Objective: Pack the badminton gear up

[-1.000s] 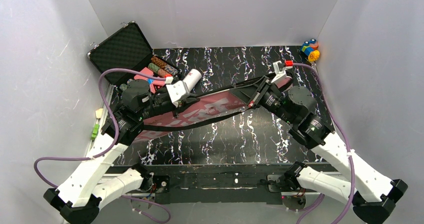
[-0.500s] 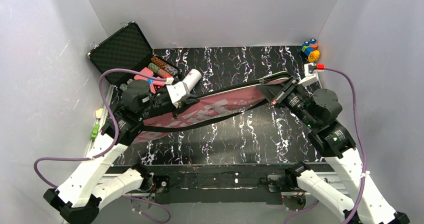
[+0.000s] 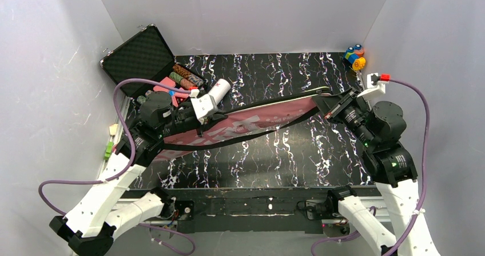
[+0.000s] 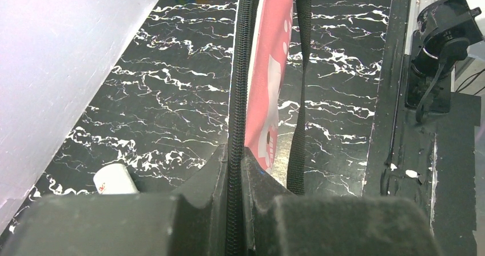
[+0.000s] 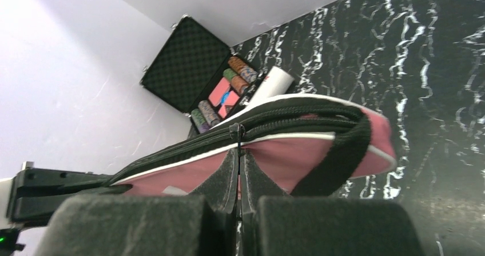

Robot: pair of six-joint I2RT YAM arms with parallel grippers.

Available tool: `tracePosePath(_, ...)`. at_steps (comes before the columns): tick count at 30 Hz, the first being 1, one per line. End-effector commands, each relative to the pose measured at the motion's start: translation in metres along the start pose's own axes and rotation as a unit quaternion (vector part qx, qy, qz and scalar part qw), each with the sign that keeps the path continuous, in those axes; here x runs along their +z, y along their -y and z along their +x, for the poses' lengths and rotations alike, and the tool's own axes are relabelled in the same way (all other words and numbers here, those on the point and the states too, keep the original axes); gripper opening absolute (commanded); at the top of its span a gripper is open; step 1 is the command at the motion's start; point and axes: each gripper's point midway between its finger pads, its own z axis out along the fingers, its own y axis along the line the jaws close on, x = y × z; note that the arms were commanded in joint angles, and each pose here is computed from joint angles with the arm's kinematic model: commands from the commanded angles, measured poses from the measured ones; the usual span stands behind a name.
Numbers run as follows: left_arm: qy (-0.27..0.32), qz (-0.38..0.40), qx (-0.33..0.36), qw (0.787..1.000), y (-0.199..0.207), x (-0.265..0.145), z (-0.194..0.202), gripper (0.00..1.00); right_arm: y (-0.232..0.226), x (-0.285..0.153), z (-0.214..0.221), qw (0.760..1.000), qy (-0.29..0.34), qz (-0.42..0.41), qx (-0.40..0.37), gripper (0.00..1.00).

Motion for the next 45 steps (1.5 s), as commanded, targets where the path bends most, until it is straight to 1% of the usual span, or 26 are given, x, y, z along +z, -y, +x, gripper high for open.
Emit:
tracePosePath(1, 0.067, -0.015, 0.054, 0.996, -0.005, -0.019, -0.053, 0.00, 0.009, -0.014, -0.032, 0.996, 0.063, 0.038, -0.048, 0.01)
tracePosePath(8, 0.061, -0.009, 0.062, 0.996, -0.003, -0.019, -0.049, 0.00, 0.043, -0.026, -0.038, 0.987, 0.090, 0.112, -0.077, 0.01)
tracePosePath(10, 0.060, -0.008, 0.061, 0.996, -0.003, -0.018, -0.049, 0.00, 0.050, -0.024, -0.034, 0.986, 0.084, 0.124, -0.072, 0.01)
tracePosePath(12, 0.059, -0.006, 0.061, 0.996, -0.004, -0.016, -0.048, 0.00, 0.049, -0.022, -0.029, 0.988, 0.074, 0.116, -0.064, 0.02)
tracePosePath(14, 0.058, -0.005, 0.062, 0.996, -0.004, -0.015, -0.048, 0.00, 0.045, -0.021, -0.030, 0.990, 0.075, 0.108, -0.057, 0.08)
tracePosePath(16, 0.054, -0.001, 0.064, 0.996, -0.006, -0.010, -0.047, 0.00, 0.036, -0.026, -0.038, 0.990, 0.089, 0.099, -0.056, 0.18)
tracePosePath(17, 0.051, 0.001, 0.068, 0.996, -0.007, -0.008, -0.047, 0.00, 0.030, -0.030, -0.045, 0.989, 0.099, 0.096, -0.057, 0.26)
tracePosePath(20, 0.036, 0.010, 0.080, 0.996, -0.009, 0.006, -0.047, 0.00, 0.010, -0.052, -0.073, 0.983, 0.148, 0.095, -0.054, 0.53)
tracePosePath(21, 0.031, 0.013, 0.085, 0.996, -0.010, 0.012, -0.048, 0.00, 0.006, -0.059, -0.081, 0.980, 0.165, 0.098, -0.051, 0.60)
tracePosePath(23, 0.018, 0.032, 0.095, 0.995, -0.006, 0.027, -0.048, 0.00, 0.001, -0.075, -0.096, 0.973, 0.203, 0.103, -0.040, 0.66)
tracePosePath(25, 0.008, 0.050, 0.101, 0.994, -0.004, 0.045, -0.050, 0.00, -0.003, -0.088, -0.106, 0.966, 0.234, 0.104, -0.034, 0.68)
tracePosePath(27, -0.003, 0.067, 0.102, 0.992, -0.007, 0.066, -0.050, 0.00, -0.003, -0.098, -0.110, 0.962, 0.250, 0.106, -0.031, 0.69)
tracePosePath(30, -0.017, 0.089, 0.121, 0.989, -0.013, 0.102, -0.046, 0.00, -0.002, -0.104, -0.108, 0.961, 0.251, 0.112, -0.032, 0.69)
tracePosePath(31, -0.013, 0.091, 0.137, 0.986, -0.016, 0.112, -0.050, 0.00, -0.001, -0.105, -0.107, 0.961, 0.251, 0.113, -0.032, 0.69)
tracePosePath(34, -0.016, 0.099, 0.173, 0.980, -0.020, 0.149, -0.043, 0.00, 0.002, -0.106, -0.103, 0.962, 0.248, 0.114, -0.027, 0.69)
tracePosePath(36, -0.023, 0.103, 0.180, 0.978, -0.023, 0.174, -0.038, 0.00, 0.005, -0.106, -0.100, 0.962, 0.245, 0.117, -0.026, 0.69)
tracePosePath(41, -0.034, 0.114, 0.152, 0.981, -0.019, 0.213, -0.025, 0.00, 0.011, -0.102, -0.094, 0.964, 0.232, 0.126, -0.024, 0.69)
tracePosePath(44, -0.036, 0.106, 0.147, 0.983, -0.010, 0.229, -0.010, 0.00, 0.015, -0.099, -0.090, 0.965, 0.225, 0.130, -0.025, 0.69)
tracePosePath(45, -0.043, 0.111, 0.135, 0.984, -0.004, 0.232, -0.001, 0.00, 0.017, -0.098, -0.088, 0.966, 0.221, 0.134, -0.025, 0.69)
